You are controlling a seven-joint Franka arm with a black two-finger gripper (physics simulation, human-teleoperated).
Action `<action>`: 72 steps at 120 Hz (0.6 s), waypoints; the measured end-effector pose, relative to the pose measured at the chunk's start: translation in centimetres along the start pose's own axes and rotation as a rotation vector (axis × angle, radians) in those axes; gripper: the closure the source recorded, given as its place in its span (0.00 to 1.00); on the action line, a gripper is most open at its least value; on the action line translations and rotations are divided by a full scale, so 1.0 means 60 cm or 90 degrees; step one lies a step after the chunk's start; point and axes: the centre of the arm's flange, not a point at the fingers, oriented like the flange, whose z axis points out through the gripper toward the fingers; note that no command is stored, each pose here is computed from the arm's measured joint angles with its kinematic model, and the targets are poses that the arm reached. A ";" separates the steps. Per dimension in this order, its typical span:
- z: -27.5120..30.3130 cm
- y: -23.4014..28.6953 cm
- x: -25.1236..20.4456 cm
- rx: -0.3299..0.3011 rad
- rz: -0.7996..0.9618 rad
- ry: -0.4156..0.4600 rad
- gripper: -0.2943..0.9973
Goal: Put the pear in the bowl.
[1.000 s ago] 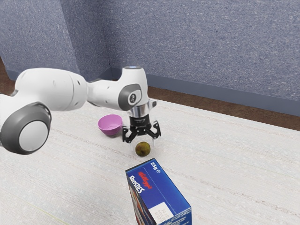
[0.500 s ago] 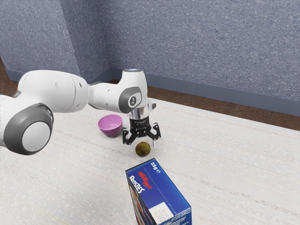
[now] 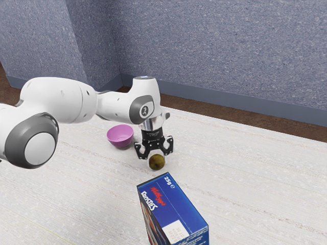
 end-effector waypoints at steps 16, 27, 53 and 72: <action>-0.001 0.000 0.000 0.000 -0.001 0.001 0.48; -0.002 0.000 0.000 0.000 -0.001 0.002 0.49; -0.010 0.002 -0.003 -0.001 -0.002 0.007 0.56; -0.078 0.002 -0.011 -0.018 0.000 0.038 0.69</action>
